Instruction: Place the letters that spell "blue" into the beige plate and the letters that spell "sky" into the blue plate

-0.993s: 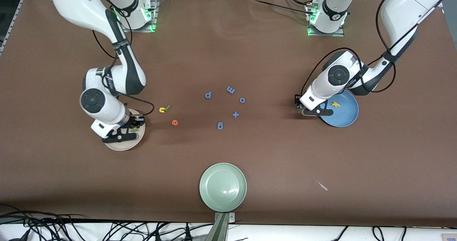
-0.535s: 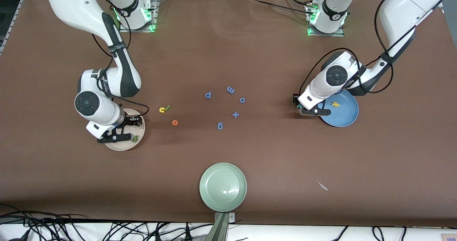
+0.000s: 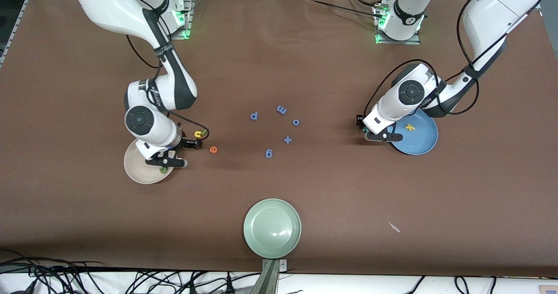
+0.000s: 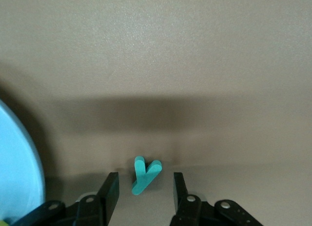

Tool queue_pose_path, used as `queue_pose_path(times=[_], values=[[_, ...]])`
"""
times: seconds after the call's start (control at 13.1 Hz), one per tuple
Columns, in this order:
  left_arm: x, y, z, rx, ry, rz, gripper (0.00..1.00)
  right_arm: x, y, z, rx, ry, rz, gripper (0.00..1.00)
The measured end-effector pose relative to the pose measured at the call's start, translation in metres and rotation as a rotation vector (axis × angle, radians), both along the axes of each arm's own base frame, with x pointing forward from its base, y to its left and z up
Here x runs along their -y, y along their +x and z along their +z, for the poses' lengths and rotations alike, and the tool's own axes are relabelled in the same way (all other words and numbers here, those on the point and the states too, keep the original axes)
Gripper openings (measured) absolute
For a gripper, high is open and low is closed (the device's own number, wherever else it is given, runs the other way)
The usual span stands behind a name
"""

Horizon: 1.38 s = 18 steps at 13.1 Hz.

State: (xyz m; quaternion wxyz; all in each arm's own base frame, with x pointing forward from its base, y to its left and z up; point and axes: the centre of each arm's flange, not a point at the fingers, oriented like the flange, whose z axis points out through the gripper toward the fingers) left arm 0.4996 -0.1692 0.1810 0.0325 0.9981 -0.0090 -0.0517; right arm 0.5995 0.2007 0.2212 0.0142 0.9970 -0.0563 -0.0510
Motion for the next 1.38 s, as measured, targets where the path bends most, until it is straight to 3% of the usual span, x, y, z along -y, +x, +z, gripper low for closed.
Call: queue_pose_path(times=[0.46, 0.84, 1.07, 1.38], values=[[0.0, -0.001, -0.004, -0.003, -0.001, -0.009, 0.48, 0.008, -0.033, -0.036, -0.001, -0.006, -0.05, 0.85], [-0.001, -0.001, -0.005, 0.005, 0.007, -0.026, 0.41, -0.011, -0.047, -0.041, 0.006, 0.009, -0.072, 0.85], [-0.005, 0.0, -0.006, 0.003, 0.007, -0.018, 0.15, -0.008, -0.052, -0.047, 0.008, 0.008, -0.075, 0.85], [-0.008, 0.003, -0.005, 0.008, 0.007, -0.008, 0.1, -0.008, -0.052, -0.048, 0.007, 0.007, -0.075, 0.83]])
